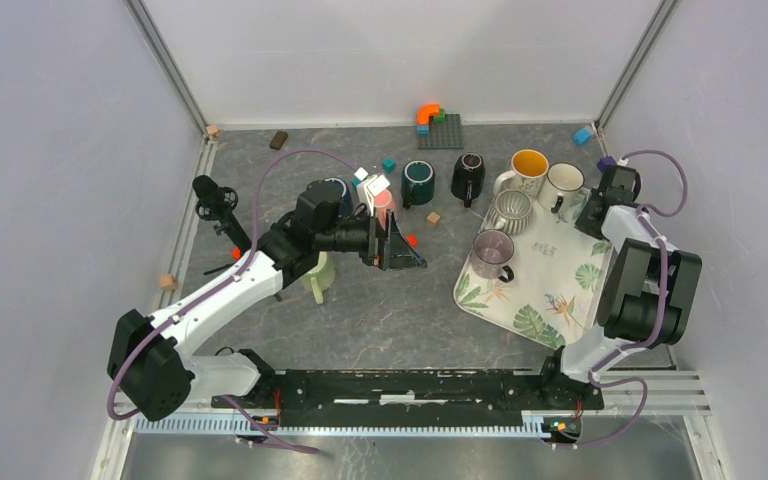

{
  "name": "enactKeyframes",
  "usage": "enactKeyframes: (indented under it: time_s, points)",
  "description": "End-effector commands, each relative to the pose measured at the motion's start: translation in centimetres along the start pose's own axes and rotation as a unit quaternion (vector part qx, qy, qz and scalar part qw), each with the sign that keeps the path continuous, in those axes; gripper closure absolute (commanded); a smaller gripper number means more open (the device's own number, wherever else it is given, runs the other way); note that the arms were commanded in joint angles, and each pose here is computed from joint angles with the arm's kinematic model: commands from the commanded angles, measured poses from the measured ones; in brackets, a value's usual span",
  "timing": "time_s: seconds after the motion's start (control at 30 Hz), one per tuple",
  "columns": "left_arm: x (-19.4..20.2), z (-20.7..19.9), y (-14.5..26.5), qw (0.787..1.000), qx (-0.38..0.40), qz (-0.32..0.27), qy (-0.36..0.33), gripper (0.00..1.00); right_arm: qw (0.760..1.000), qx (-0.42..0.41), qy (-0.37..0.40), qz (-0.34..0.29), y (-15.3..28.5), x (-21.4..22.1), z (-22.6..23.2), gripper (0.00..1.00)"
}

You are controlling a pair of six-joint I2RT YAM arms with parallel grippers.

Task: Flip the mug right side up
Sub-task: Place the cup on the tray.

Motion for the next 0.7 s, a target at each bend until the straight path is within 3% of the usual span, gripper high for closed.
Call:
enactKeyframes:
  time_s: [0.0,0.3,0.67]
  points:
    - [-0.6,-1.0,0.0,0.999,0.018,0.003,-0.032,0.0,0.999,-0.009,0.008,-0.03,-0.1,-2.5,0.6,0.82]
    - [-0.4,-0.7,-0.2,0.999,0.018,0.01,-0.025,0.0,0.999,-0.011,0.022,-0.03,0.4,-2.8,1.2,0.68]
    - [-0.3,-0.4,-0.3,1.0,0.016,0.013,-0.023,0.0,0.998,0.017,0.024,-0.048,2.5,-3.0,0.0,0.35]
Point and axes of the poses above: each gripper's point midway between its finger pads, its own y axis back along the fingers, its own z axis along the line the jaws close on, x = y × z, the point moved 5 cm from there along y, back along the fingers, and after that the axes turned 7 degrees about y, right-handed, at the moved point
